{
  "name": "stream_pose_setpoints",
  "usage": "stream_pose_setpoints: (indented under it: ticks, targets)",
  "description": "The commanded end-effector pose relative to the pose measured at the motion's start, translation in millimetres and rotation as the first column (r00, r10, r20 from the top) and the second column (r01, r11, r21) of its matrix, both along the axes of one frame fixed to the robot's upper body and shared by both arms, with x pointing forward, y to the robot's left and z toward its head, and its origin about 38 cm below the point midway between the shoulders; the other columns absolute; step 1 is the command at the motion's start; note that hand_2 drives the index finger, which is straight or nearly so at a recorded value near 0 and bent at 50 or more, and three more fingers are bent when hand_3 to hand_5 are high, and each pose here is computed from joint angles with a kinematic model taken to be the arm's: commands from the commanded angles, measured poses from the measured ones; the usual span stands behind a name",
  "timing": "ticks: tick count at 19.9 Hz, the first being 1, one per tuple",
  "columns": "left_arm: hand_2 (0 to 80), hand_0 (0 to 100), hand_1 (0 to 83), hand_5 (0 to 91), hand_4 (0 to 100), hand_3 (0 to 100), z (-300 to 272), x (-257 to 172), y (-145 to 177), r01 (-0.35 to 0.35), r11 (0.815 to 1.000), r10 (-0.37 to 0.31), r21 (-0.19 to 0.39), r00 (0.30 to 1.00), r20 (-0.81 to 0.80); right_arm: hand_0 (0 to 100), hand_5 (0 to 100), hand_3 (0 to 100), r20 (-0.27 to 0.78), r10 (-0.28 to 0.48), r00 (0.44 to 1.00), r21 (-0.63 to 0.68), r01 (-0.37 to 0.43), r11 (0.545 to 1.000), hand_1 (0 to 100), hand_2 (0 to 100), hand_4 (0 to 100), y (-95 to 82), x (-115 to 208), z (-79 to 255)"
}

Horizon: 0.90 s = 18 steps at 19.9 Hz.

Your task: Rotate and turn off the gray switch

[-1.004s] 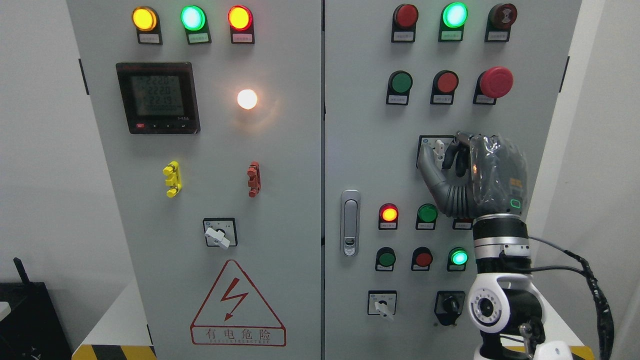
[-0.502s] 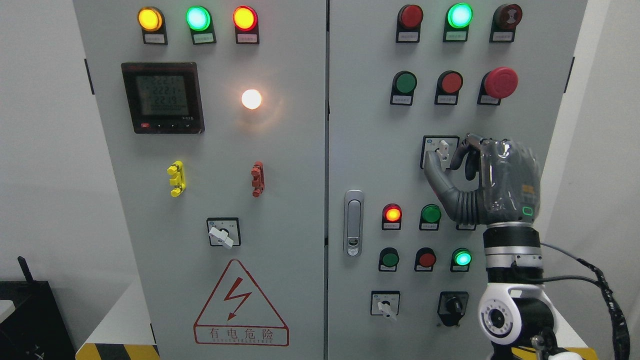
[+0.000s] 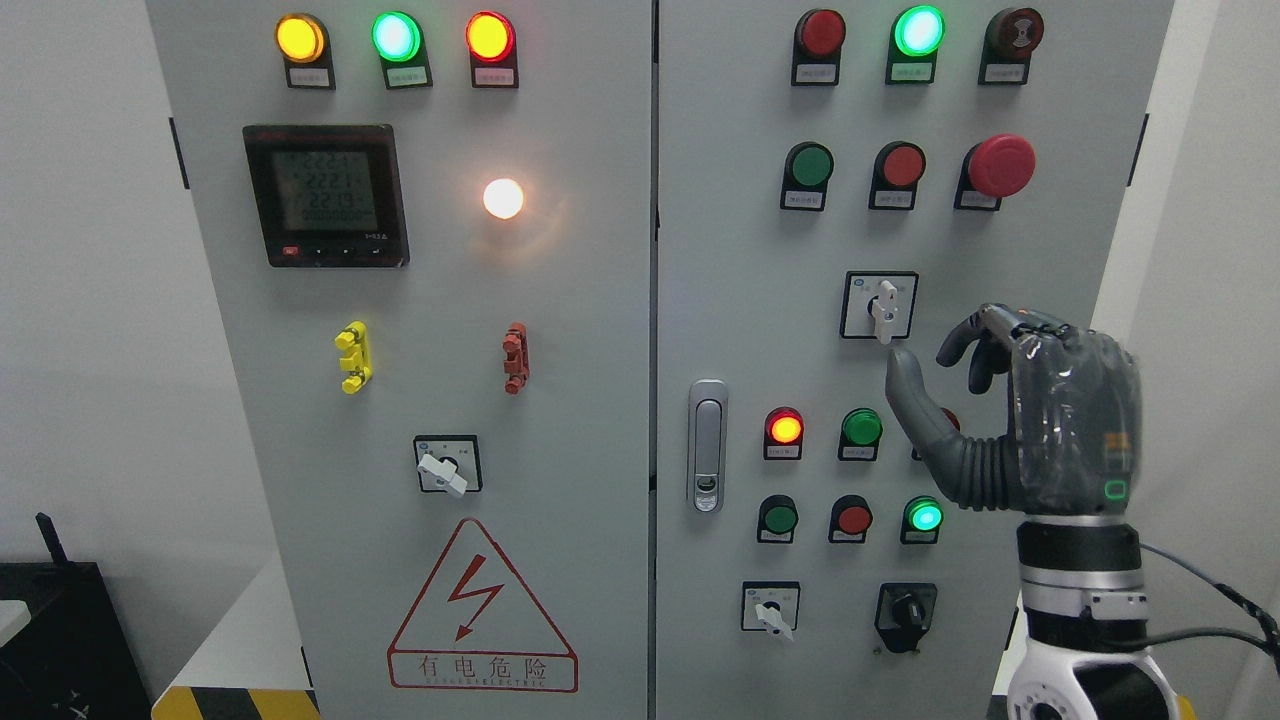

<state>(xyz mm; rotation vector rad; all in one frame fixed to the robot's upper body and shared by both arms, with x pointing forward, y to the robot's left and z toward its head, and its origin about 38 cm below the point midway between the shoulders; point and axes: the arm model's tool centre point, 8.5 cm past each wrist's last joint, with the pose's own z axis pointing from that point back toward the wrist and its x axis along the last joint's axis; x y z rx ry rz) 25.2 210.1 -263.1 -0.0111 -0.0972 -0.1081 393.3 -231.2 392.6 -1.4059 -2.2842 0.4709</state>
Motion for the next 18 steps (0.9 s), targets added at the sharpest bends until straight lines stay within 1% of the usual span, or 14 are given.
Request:
stream_pose_setpoints:
  ticks: [1, 2, 3, 4, 5, 6, 7, 9, 10, 13, 18]
  targets:
    - [0.0, 12, 38.9, 0.0, 0, 0, 0.0, -0.2, -0.2, -0.032, 0.999, 0.032, -0.001, 0.999, -0.001, 36, 45, 58, 0.075, -0.003, 0.997, -0.073, 0.009, 0.997, 27, 34, 47, -18.1, -47.8, -5.3]
    - [0.0, 12, 38.9, 0.0, 0, 0, 0.0, -0.2, -0.2, -0.034, 0.999, 0.034, -0.001, 0.999, -0.001, 37, 38, 52, 0.074, 0.01, 0.997, -0.089, -0.003, 0.996, 25, 31, 40, -16.0, -52.0, -9.4]
    - [0.0, 12, 38.9, 0.0, 0, 0, 0.0, -0.2, -0.2, -0.032, 0.999, 0.032, -0.001, 0.999, -0.001, 37, 24, 42, 0.074, 0.028, 0.997, -0.104, -0.02, 0.994, 21, 27, 29, -14.9, -54.1, -12.5]
    - [0.0, 12, 38.9, 0.0, 0, 0, 0.0, -0.2, -0.2, -0.032, 0.999, 0.032, -0.001, 0.999, -0.001, 37, 13, 32, 0.072, 0.05, 0.996, -0.122, -0.041, 0.992, 16, 22, 19, -13.7, -55.3, -14.8]
    - [0.0, 12, 38.9, 0.0, 0, 0, 0.0, -0.2, -0.2, -0.032, 0.999, 0.032, -0.001, 0.999, -0.001, 35, 8, 26, 0.064, 0.074, 0.995, -0.136, -0.065, 0.989, 14, 18, 14, -13.7, -56.2, -17.0]
    - [0.0, 12, 38.9, 0.0, 0, 0, 0.0, -0.2, -0.2, -0.032, 0.999, 0.032, -0.001, 0.999, -0.001, 28, 0, 16, 0.054, 0.097, 0.994, -0.143, -0.088, 0.986, 12, 10, 4, -14.1, -56.7, -18.2]
    - [0.0, 12, 38.9, 0.0, 0, 0, 0.0, -0.2, -0.2, -0.032, 0.999, 0.032, -0.001, 0.999, -0.001, 19, 0, 9, 0.038, 0.112, 0.993, -0.151, -0.106, 0.983, 13, 5, 0, -14.1, -56.2, -18.5]
    - [0.0, 12, 38.9, 0.0, 0, 0, 0.0, -0.2, -0.2, -0.032, 0.999, 0.032, -0.001, 0.999, -0.001, 11, 0, 4, -0.001, 0.114, 0.994, -0.17, -0.112, 0.979, 14, 0, 0, -13.9, -53.8, -20.4]
    - [0.0, 12, 38.9, 0.0, 0, 0, 0.0, -0.2, -0.2, -0.032, 0.999, 0.032, -0.001, 0.999, -0.001, 6, 0, 0, -0.01, 0.113, 0.994, -0.173, -0.113, 0.978, 15, 0, 0, -14.0, -53.5, -21.7]
    - [0.0, 12, 38.9, 0.0, 0, 0, 0.0, -0.2, -0.2, -0.032, 0.999, 0.032, -0.001, 0.999, -0.001, 3, 0, 0, -0.015, 0.111, 0.994, -0.184, -0.112, 0.976, 17, 0, 0, -15.1, -53.5, -21.9]
    - [0.0, 12, 38.9, 0.0, 0, 0, 0.0, -0.2, -0.2, -0.032, 0.999, 0.032, -0.001, 0.999, -0.001, 2, 0, 0, -0.017, 0.104, 0.994, -0.186, -0.105, 0.977, 18, 0, 0, -17.3, -53.5, -21.5]
